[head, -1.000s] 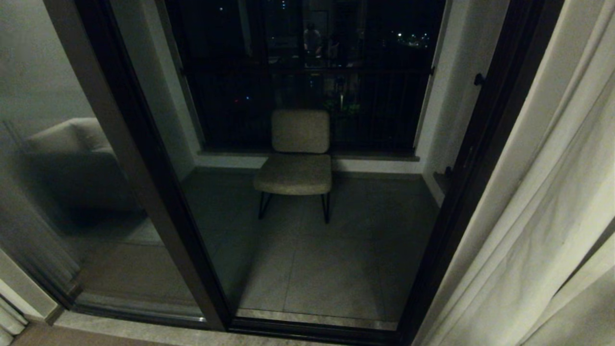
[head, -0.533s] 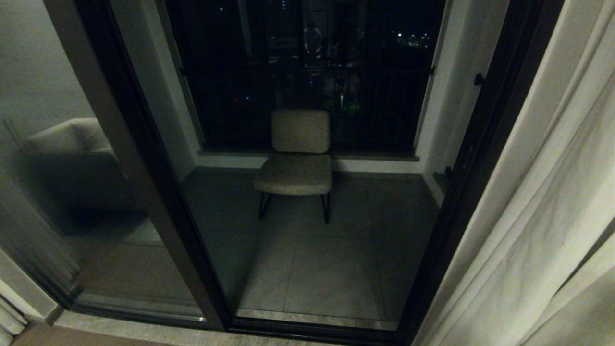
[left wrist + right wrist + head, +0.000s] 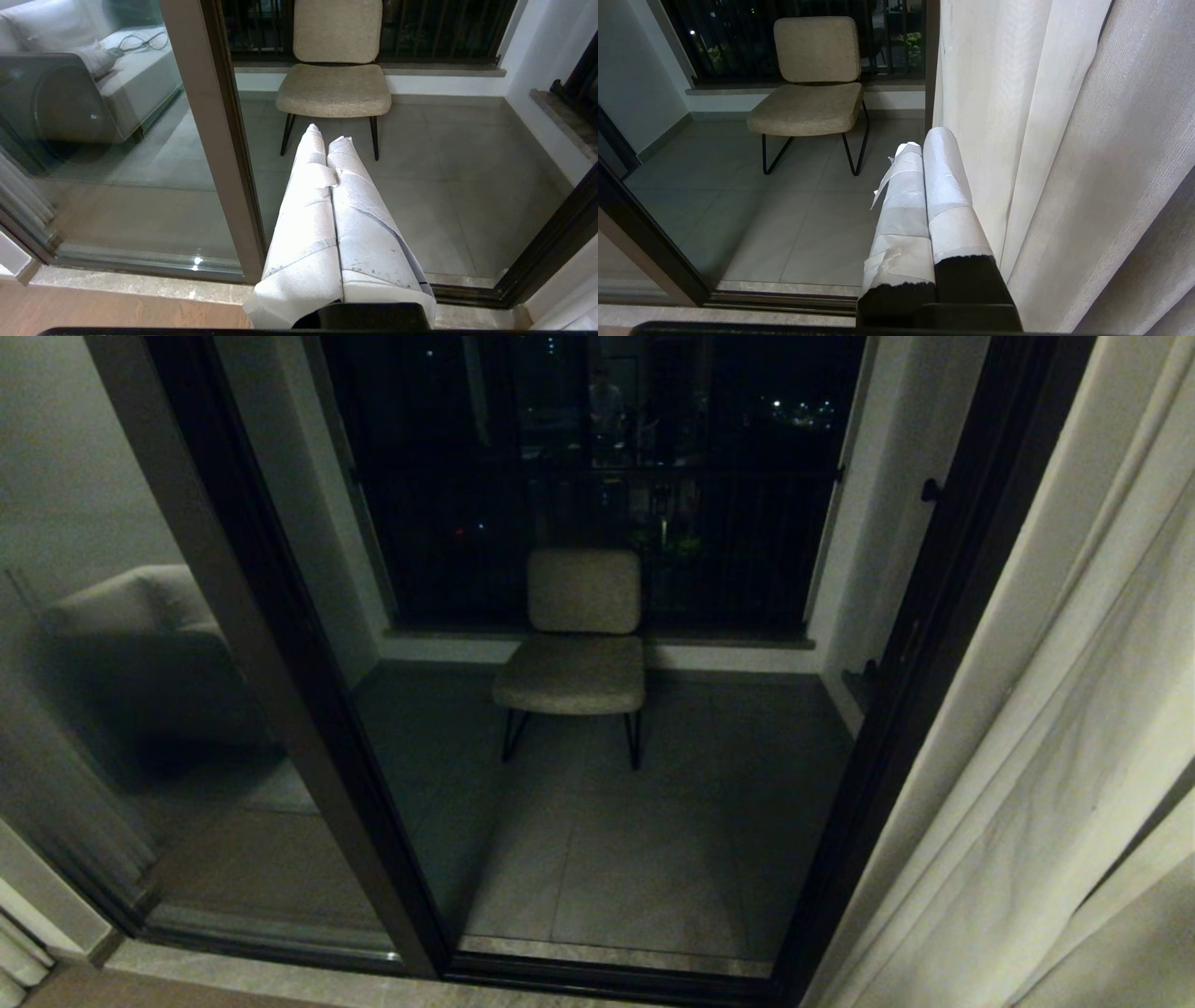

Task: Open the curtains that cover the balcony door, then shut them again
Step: Close the inner curtains on both sides

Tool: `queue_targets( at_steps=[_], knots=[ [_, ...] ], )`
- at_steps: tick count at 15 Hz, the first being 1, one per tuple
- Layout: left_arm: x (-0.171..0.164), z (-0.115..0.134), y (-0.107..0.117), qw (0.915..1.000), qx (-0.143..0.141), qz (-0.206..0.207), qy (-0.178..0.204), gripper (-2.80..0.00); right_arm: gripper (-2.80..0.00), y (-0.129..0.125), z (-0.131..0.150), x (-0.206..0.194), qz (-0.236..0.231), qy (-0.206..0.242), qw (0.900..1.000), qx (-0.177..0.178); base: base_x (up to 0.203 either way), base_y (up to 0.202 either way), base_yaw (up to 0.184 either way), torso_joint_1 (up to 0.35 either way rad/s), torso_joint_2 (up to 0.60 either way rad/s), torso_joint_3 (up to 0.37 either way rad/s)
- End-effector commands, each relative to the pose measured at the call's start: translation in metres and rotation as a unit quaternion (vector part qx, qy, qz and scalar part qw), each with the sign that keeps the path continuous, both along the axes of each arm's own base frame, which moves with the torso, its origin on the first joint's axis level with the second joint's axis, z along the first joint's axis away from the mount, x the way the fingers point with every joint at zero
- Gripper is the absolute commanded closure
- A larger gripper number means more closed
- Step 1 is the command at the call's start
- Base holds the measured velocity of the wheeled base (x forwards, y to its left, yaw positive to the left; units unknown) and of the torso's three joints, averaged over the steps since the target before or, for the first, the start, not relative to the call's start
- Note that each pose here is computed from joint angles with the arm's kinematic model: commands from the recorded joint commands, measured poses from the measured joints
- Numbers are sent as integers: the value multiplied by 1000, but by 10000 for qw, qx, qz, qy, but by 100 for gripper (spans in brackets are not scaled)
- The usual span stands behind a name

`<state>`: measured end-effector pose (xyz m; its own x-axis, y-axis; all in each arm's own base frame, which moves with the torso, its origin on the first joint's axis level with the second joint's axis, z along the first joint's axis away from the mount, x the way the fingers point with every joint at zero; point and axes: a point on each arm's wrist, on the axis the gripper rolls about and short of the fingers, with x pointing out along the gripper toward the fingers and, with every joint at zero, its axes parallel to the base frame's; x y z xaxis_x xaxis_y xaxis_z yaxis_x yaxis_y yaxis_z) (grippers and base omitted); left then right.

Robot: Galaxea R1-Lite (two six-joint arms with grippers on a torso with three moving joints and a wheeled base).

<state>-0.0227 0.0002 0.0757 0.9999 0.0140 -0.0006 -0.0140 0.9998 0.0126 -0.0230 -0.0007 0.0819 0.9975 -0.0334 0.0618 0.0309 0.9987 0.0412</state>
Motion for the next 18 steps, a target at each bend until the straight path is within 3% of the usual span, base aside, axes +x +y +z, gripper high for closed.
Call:
queue_targets(
  at_steps=[1,15,18],
  knots=[
    [0,0,0,10000,-2,-1,-3,0,0,0,0,0,-2,-5,10000,3,0,0,0,0,0,0],
    [0,0,0,10000,2,6,-3,0,0,0,0,0,-4,-1,10000,-40,0,0,0,0,0,0],
    [0,0,0,10000,6,-1,4,0,0,0,6,-1,-4,-252,9997,-28,0,0,0,0,0,0]
  ],
)
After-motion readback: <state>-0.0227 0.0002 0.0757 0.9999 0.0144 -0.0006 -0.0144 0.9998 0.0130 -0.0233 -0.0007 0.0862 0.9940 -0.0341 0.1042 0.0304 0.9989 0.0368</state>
